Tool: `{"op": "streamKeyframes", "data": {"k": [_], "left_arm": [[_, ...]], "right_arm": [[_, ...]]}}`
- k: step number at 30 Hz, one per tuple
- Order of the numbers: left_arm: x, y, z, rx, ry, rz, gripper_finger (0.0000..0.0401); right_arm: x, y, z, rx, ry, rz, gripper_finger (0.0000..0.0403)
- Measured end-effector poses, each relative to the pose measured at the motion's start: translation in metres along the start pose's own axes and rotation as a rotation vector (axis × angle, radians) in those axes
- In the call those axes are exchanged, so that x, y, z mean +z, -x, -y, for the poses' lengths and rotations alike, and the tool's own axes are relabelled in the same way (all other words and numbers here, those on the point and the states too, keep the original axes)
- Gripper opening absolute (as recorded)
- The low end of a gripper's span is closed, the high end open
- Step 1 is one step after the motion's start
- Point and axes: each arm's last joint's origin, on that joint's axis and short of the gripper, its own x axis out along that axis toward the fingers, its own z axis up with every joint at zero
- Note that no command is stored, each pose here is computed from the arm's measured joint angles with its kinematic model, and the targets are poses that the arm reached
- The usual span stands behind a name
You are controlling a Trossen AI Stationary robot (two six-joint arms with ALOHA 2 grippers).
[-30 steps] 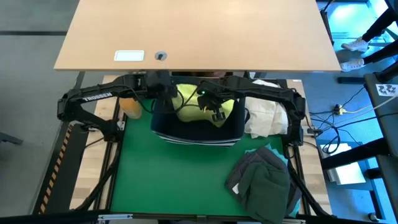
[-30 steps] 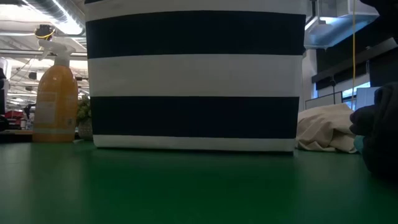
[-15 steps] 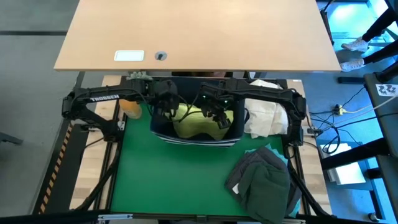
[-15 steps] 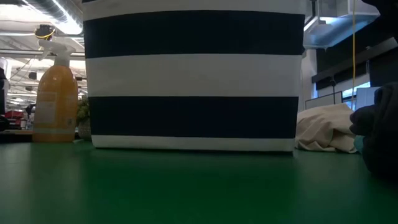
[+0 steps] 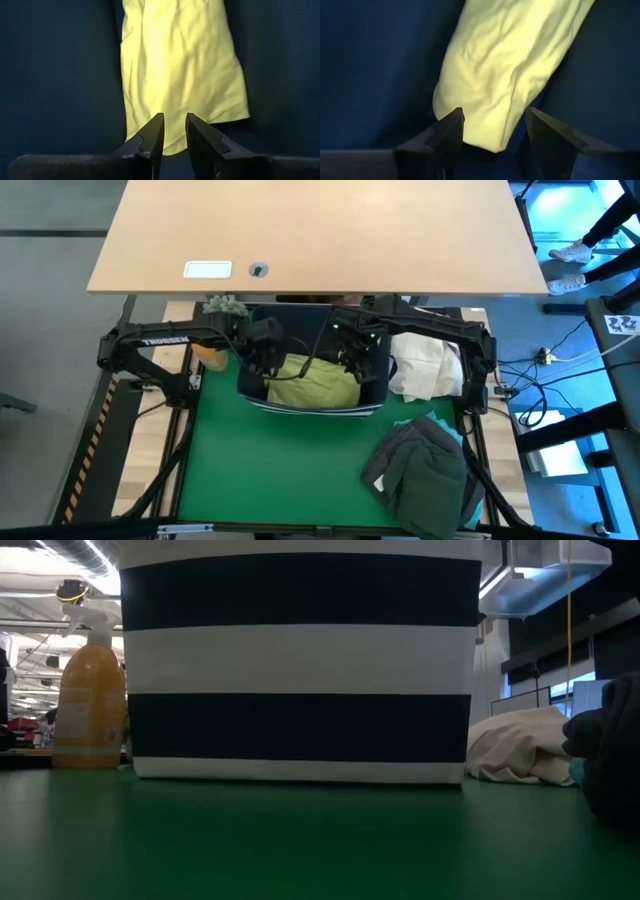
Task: Fold laundry
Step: Put the green polo into the laundry bin
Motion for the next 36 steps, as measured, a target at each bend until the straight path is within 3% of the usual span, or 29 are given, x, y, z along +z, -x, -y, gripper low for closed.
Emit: {"op": "streamKeyframes", "data": {"k": [9, 16, 21, 25, 28, 32, 36], "left_arm": [[0.003, 0.023, 0.017, 0.093, -0.007, 0.038, 0.0077], [0.018, 0.083, 0.019, 0.141, -0.011, 0.25, 0.0077], [0.028, 0.109, 0.031, 0.066, 0.039, 0.379, 0.0077], [0.03, 0.11, 0.048, 0.028, 0.01, 0.371, 0.0077], [0.032, 0.112, 0.057, 0.061, 0.004, 0.379, 0.0077], [0.034, 0.115, 0.065, 0.121, 0.079, 0.387, 0.0077], [0.039, 0.114, 0.076, 0.09, 0.126, 0.416, 0.0077]], "right_arm": [[0.009, 0.022, -0.003, 0.035, 0.018, 0.107, 0.0209], [0.012, 0.038, 0.003, -0.187, 0.0, 0.074, 0.0209], [0.015, 0.047, 0.0, -0.211, -0.05, 0.108, 0.0209], [0.019, 0.05, -0.014, -0.19, -0.068, 0.086, 0.0209], [0.025, 0.048, -0.03, -0.24, -0.049, 0.052, 0.0209], [0.036, 0.044, -0.055, -0.315, -0.023, 0.027, 0.0209], [0.042, 0.044, -0.081, -0.345, 0.002, 0.025, 0.0209]]}}
